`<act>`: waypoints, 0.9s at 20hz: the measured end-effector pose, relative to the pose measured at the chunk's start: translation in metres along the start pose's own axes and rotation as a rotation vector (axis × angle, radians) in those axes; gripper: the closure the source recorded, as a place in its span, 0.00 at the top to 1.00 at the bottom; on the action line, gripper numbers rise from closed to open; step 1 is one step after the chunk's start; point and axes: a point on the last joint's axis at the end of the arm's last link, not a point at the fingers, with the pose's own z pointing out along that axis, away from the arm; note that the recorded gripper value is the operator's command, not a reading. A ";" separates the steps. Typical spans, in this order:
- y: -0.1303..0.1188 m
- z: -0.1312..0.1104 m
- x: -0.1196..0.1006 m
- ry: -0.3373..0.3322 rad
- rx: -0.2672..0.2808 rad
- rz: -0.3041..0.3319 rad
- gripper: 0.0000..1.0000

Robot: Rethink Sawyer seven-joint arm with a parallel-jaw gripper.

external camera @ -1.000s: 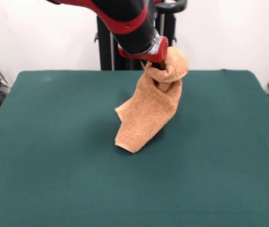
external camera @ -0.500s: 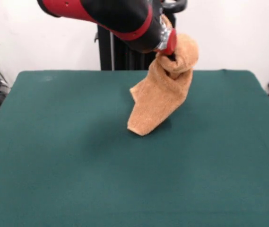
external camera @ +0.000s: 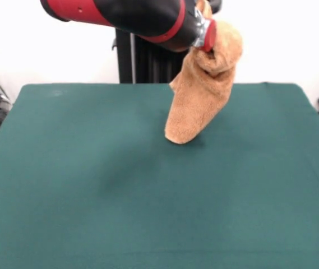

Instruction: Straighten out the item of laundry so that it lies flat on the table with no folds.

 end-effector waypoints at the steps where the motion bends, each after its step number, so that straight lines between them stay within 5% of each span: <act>1: 0.000 -0.003 -0.002 -0.007 -0.003 -0.001 1.00; 11: -0.004 -0.006 -0.004 -0.014 -0.009 0.004 1.00; 18: -0.003 -0.010 -0.019 -0.170 -0.007 0.009 1.00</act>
